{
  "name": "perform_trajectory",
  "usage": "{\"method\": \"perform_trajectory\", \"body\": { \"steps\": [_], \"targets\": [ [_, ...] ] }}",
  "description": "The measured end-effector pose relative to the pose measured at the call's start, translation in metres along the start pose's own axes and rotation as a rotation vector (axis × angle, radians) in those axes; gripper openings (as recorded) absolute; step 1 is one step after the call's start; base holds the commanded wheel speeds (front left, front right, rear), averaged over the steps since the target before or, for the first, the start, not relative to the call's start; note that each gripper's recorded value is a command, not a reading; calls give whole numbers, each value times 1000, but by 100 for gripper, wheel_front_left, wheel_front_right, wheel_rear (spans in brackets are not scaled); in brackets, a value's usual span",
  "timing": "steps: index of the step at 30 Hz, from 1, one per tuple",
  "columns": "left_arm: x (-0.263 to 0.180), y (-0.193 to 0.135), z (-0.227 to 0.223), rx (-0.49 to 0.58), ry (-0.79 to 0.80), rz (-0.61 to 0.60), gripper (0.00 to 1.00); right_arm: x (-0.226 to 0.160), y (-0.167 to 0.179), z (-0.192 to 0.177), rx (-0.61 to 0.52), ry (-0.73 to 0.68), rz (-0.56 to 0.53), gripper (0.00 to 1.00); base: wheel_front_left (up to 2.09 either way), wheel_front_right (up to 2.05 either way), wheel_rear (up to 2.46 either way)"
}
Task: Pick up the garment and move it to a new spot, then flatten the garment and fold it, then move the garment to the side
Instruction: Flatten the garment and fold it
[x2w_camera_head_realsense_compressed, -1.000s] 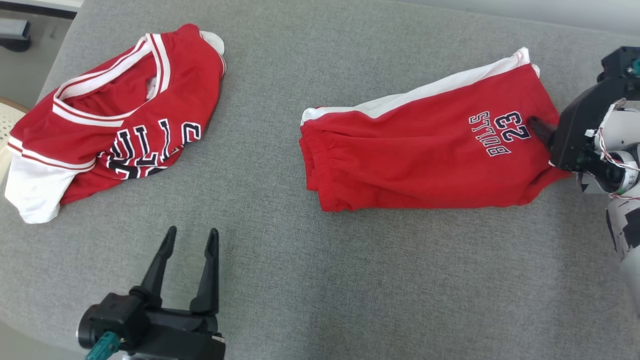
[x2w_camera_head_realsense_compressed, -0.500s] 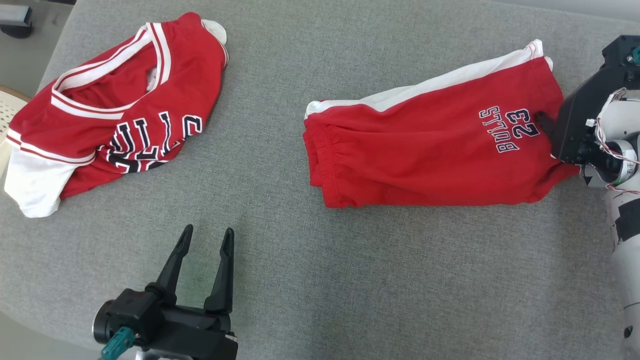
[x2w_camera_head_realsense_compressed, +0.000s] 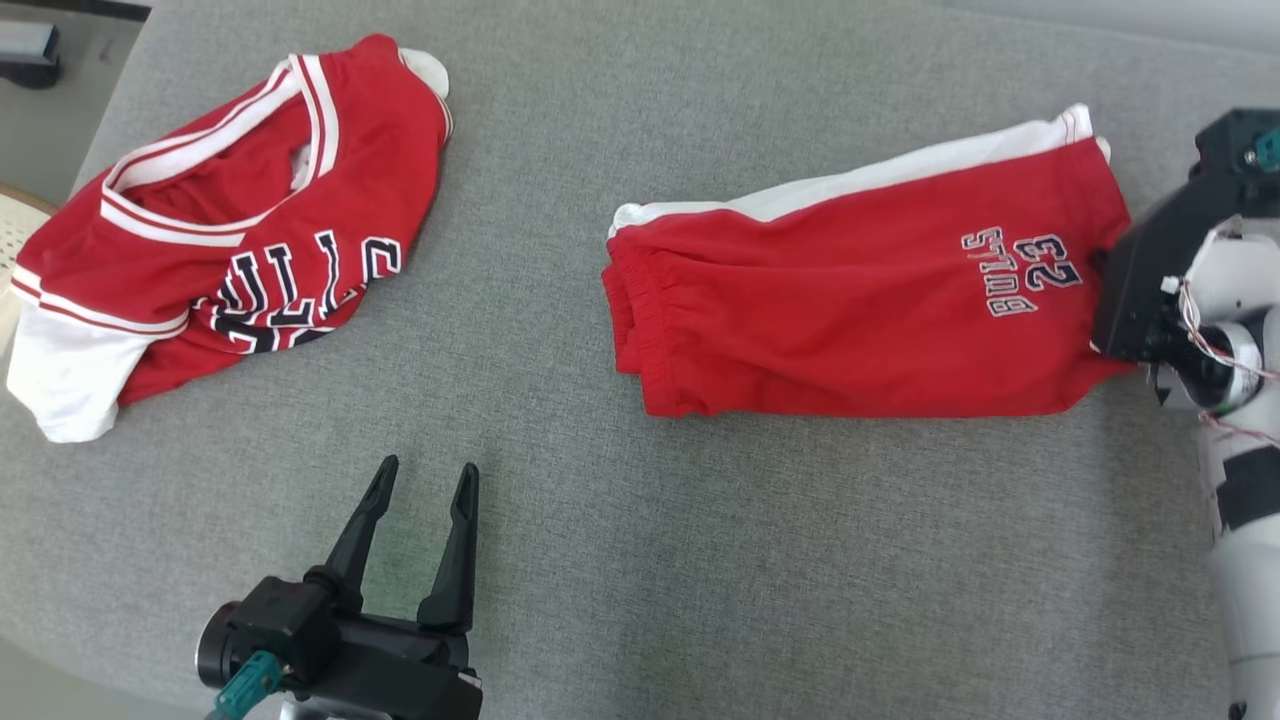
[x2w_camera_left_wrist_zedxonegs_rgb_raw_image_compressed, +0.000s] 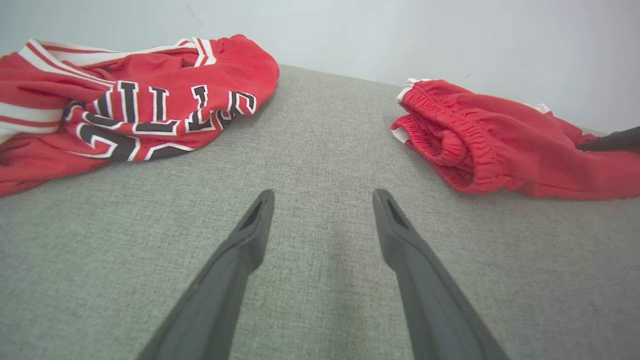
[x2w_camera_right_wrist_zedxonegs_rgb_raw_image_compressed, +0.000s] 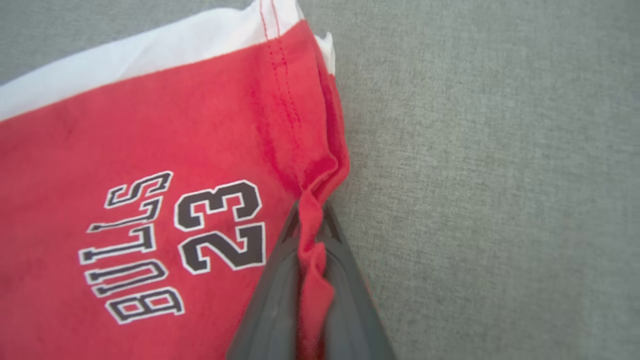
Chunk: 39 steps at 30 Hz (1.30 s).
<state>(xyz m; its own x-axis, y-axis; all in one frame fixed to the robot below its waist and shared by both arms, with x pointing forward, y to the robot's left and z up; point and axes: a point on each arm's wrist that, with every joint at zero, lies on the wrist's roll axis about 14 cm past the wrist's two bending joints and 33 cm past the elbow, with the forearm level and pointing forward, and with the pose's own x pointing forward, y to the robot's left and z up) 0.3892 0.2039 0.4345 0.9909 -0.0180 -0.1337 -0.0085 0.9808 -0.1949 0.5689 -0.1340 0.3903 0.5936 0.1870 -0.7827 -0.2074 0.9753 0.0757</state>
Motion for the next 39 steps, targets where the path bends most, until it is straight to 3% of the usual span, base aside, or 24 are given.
{"method": "perform_trajectory", "body": {
  "steps": [16,25,28,39],
  "targets": [
    [-12,-13,13,-17,-41,-40,100,-90,-83,-22,89,-202,-207,0,0,0,0],
    [-8,-32,19,-20,-59,-103,100,-137,-121,-17,60,-321,-361,0,0,0,0],
    [-10,-35,19,-20,-60,-114,100,-138,-107,-13,52,-339,-326,0,0,0,0],
    [-15,-36,21,-27,-67,-116,100,-117,-5,6,-34,-336,-77,0,0,0,0]
  ]
}}
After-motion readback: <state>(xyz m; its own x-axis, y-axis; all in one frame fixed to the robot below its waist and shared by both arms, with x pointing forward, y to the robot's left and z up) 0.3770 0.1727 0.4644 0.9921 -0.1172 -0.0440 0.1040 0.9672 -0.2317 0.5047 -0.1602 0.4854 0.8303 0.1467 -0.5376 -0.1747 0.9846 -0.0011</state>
